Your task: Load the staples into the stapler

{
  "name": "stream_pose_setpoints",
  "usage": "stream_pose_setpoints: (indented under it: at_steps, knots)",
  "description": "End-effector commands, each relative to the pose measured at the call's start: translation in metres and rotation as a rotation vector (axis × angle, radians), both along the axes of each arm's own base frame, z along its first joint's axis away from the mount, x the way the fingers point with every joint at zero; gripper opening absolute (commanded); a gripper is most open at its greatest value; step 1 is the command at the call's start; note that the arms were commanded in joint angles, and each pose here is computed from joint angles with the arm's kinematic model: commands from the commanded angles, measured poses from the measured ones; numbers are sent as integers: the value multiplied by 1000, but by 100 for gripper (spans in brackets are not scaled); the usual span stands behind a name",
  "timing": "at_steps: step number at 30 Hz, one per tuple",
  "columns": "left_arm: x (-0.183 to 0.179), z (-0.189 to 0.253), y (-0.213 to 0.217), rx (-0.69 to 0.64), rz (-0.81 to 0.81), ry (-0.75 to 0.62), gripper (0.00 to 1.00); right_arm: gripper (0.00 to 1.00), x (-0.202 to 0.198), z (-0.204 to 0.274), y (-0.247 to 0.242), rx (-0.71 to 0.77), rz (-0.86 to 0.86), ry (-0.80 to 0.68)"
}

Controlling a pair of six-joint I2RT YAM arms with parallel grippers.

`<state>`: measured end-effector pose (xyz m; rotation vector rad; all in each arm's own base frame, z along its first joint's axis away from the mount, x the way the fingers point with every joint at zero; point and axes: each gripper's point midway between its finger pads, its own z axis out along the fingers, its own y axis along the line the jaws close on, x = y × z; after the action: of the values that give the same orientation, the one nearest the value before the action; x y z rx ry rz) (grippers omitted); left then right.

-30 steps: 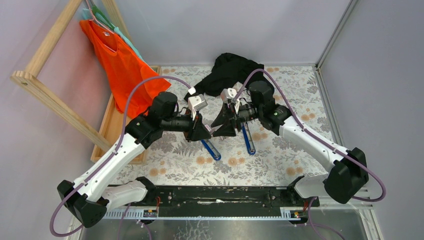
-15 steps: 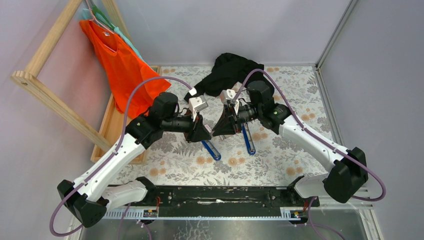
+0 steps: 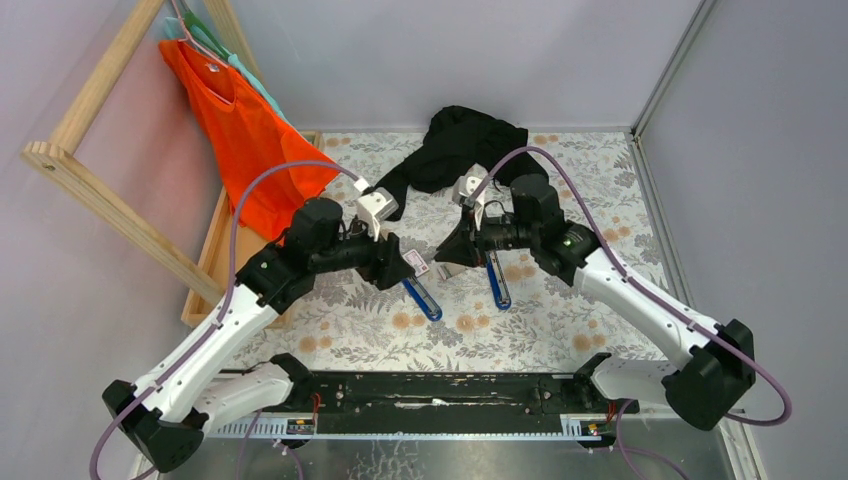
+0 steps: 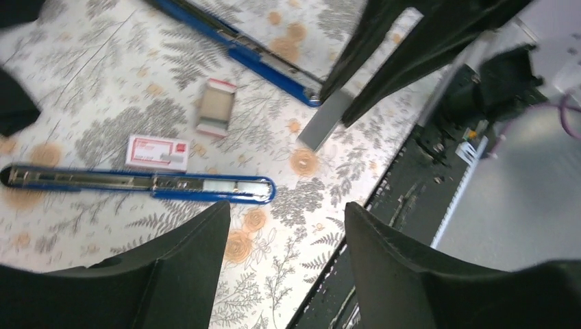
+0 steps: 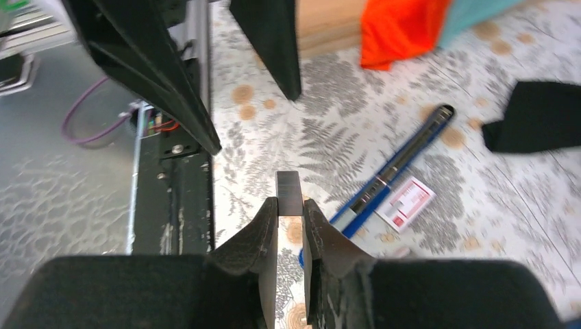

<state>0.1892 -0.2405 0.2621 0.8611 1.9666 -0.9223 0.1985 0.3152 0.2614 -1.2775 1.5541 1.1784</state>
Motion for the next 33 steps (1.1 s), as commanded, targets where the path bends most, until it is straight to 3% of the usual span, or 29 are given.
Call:
stream_pose_setpoints:
  at_steps: [1, 9, 20, 33]
  knots:
    - [31, -4, 20, -38, 294, -7, 71, 15, 33, 2, -17, -17, -294, -29]
    - [54, -34, 51, -128, 648, 67, 86, 16, 64, -34, -57, -96, -639, -6]
    - [58, -57, 69, -165, 793, 97, 98, 16, 88, -86, -117, -204, -1023, 13]
    - [60, -73, 73, -166, 844, 127, 100, 16, 95, -138, -141, -329, -1175, 64]
